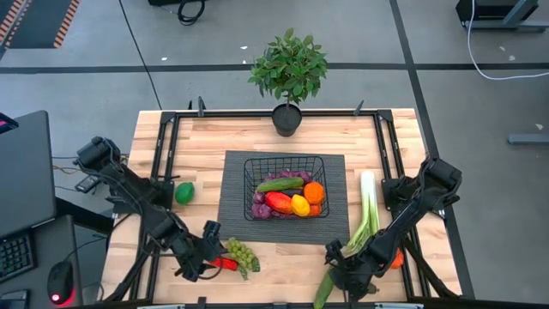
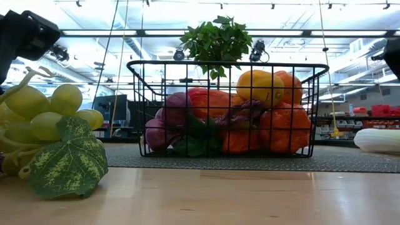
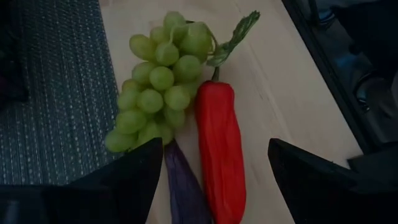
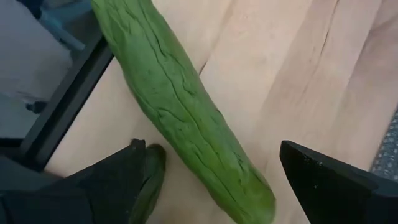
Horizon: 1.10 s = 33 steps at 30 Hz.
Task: Build produce basket
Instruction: Put the cucumber into the wire basket
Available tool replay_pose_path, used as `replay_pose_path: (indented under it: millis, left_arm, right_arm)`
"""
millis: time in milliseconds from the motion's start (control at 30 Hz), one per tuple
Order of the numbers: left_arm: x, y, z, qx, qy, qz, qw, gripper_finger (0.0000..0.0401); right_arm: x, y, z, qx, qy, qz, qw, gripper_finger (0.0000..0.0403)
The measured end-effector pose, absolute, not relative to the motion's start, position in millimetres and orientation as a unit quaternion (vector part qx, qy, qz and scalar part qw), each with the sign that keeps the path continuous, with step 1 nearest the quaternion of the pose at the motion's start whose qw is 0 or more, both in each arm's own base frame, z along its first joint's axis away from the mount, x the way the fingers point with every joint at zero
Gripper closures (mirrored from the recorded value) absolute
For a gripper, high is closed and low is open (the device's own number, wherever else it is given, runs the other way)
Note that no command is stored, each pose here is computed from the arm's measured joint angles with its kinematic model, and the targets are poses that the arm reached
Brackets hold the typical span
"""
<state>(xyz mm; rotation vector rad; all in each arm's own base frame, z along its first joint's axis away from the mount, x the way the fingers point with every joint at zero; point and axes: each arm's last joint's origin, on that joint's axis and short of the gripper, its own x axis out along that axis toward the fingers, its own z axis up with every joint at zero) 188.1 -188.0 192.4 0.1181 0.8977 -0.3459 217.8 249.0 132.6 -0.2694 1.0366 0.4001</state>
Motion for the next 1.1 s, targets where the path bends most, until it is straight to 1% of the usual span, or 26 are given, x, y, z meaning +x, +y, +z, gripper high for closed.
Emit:
replay_pose_path:
  millis: [200,300,367,500,767,867,933,1100]
  left_arm:
    - [190.9,-188.3,192.8,0.078,0.419,-0.179,0.887,0.0103]
    - [191.1,-188.0,192.7,0.079,0.419,-0.179,0.887,0.0103]
    - [191.9,-187.4,191.8,0.080,0.421,-0.177,0.886,0.0103]
    - [193.5,-186.8,189.9,0.080,0.424,-0.173,0.885,0.0103]
    - [198.0,-183.6,188.9,0.076,0.424,-0.164,0.887,0.0103]
    - [198.1,-183.5,189.0,0.076,0.423,-0.162,0.888,0.0103]
    - [198.3,-183.5,189.2,0.072,0.422,-0.156,0.890,0.0103]
    - [199.5,-184.2,190.4,0.062,0.414,-0.152,0.895,0.0103]
  right_arm:
    - [223.1,246.2,129.8,-0.108,0.490,0.165,0.849,0.0035]
    - [224.3,245.1,129.8,-0.101,0.485,0.148,0.856,0.0054]
    - [224.3,245.8,129.2,-0.100,0.484,0.148,0.857,0.0075]
    - [223.3,246.0,127.2,-0.101,0.492,0.155,0.851,0.0133]
    - [227.2,248.9,135.3,-0.100,0.477,0.152,0.860,0.0287]
    - [232.8,250.6,144.5,-0.119,0.470,0.158,0.860,0.0327]
    - [238.9,250.0,153.5,-0.138,0.467,0.145,0.861,0.0331]
    - [257.3,236.7,183.3,-0.185,0.474,0.074,0.858,0.0332]
